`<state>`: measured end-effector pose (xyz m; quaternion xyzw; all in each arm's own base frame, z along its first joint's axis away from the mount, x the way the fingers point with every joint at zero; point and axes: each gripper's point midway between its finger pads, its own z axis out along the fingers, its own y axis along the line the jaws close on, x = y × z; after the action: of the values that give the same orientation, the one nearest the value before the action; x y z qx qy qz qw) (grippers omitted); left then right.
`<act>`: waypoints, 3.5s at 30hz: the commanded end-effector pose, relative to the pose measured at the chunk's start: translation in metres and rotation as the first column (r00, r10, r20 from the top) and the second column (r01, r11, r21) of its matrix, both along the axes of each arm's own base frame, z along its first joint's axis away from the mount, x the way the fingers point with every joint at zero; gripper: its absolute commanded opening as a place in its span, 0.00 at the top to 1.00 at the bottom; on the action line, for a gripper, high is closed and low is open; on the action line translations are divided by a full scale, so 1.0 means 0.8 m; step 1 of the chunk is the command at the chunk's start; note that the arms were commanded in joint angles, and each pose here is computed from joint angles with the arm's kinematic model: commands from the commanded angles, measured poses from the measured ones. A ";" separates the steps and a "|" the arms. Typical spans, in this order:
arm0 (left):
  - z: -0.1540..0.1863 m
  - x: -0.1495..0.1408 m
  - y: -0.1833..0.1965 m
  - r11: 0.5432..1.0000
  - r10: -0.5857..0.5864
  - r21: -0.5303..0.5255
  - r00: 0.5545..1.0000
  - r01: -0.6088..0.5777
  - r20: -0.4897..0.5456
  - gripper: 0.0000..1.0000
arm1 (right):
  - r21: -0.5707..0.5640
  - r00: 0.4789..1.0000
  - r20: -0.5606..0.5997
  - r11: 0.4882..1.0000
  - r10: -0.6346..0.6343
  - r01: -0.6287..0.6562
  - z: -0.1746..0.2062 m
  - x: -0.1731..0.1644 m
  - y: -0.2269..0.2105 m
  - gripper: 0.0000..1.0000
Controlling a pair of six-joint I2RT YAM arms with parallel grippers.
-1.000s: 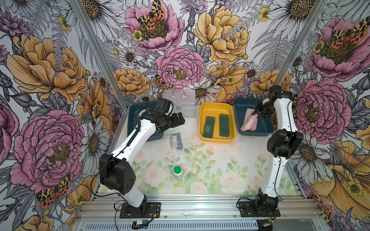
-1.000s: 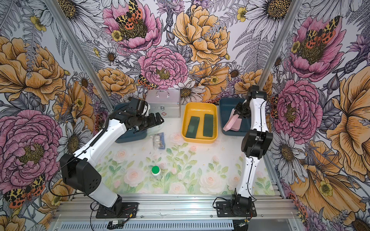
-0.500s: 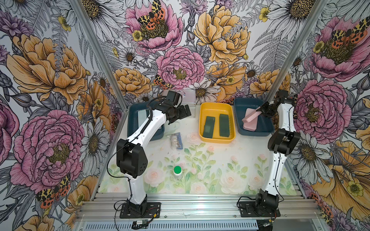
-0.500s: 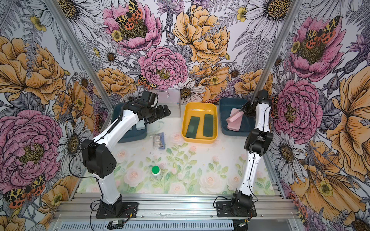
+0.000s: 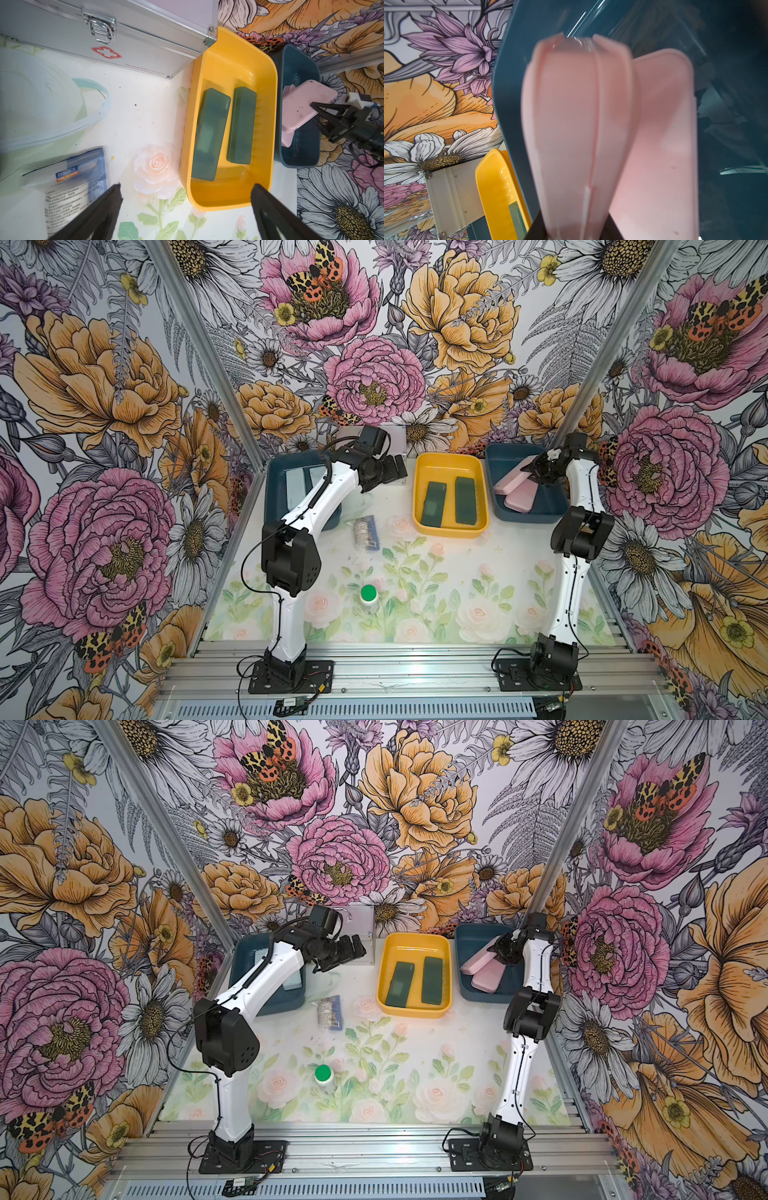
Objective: Place the pencil cases by color into the storage box
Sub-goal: Place the pencil case at the storage box, then reset both arms
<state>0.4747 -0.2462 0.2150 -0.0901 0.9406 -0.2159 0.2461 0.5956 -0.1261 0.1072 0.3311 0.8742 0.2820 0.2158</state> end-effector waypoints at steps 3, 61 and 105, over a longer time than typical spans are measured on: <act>0.001 0.002 -0.001 1.000 -0.002 -0.004 1.000 0.002 -0.014 0.01 | -0.245 0.994 -0.109 0.969 0.008 -0.034 -0.003 -0.033 -0.025 0.87; 0.036 -0.144 0.317 0.874 0.149 0.455 0.985 -0.171 0.086 0.01 | -0.189 0.874 0.098 0.871 0.477 -0.454 0.175 -0.278 0.242 0.01; -0.072 -0.159 0.343 0.853 0.097 0.212 0.545 -0.476 0.833 0.01 | -0.780 0.669 0.542 0.600 0.509 0.176 0.065 -0.304 0.165 0.01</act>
<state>0.3265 0.0360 0.1172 -0.1148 0.7690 0.0350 0.6278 0.3375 0.0059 0.1324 -0.0217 0.8182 0.0077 0.5745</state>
